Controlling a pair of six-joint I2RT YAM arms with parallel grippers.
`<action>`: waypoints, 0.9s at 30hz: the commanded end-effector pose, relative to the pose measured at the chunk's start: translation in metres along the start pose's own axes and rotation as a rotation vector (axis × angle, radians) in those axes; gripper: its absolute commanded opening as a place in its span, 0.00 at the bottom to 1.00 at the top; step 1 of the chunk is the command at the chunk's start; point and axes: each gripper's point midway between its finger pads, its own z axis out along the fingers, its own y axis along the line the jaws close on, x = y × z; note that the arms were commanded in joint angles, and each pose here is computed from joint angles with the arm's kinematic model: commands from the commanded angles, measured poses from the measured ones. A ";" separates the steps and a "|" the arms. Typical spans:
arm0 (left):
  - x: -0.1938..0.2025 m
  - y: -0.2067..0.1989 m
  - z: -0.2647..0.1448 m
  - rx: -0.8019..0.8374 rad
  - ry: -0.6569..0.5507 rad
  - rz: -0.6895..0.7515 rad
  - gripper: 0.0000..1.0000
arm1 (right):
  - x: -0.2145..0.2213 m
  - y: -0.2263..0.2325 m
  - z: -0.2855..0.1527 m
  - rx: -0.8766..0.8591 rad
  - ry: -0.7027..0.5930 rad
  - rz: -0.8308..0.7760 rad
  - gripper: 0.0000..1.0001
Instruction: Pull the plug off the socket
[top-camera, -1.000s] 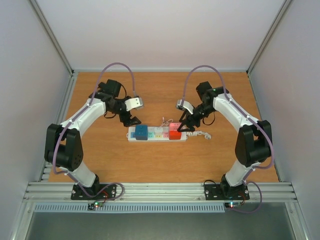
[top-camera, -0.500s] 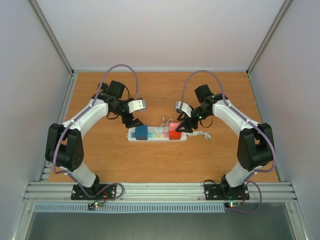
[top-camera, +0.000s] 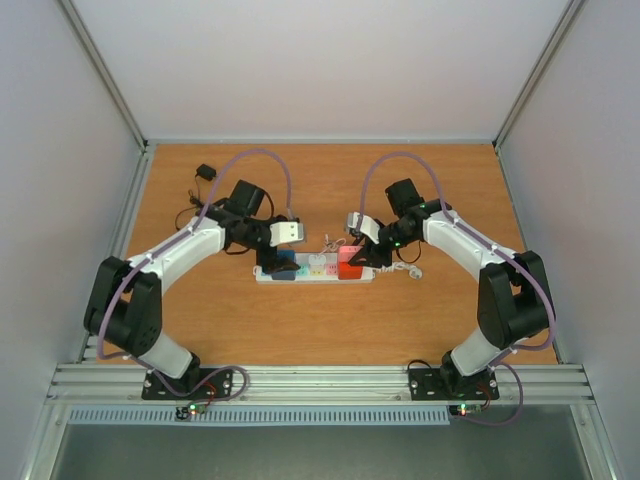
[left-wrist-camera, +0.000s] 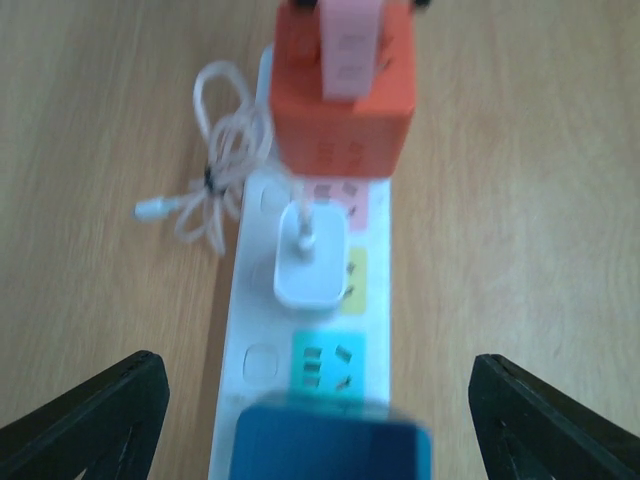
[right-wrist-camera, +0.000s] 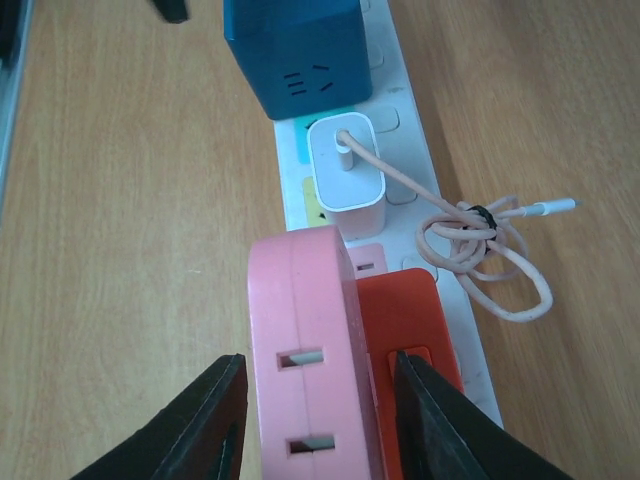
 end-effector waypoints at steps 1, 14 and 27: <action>-0.055 -0.008 -0.004 -0.045 -0.225 0.116 0.84 | -0.008 0.000 -0.002 0.020 -0.030 -0.056 0.40; -0.109 -0.017 0.034 -0.039 -0.422 0.095 0.76 | -0.008 0.005 -0.003 0.021 -0.050 -0.065 0.31; -0.119 -0.011 0.053 -0.025 -0.429 0.092 0.49 | -0.006 -0.001 -0.006 0.026 -0.093 -0.004 0.47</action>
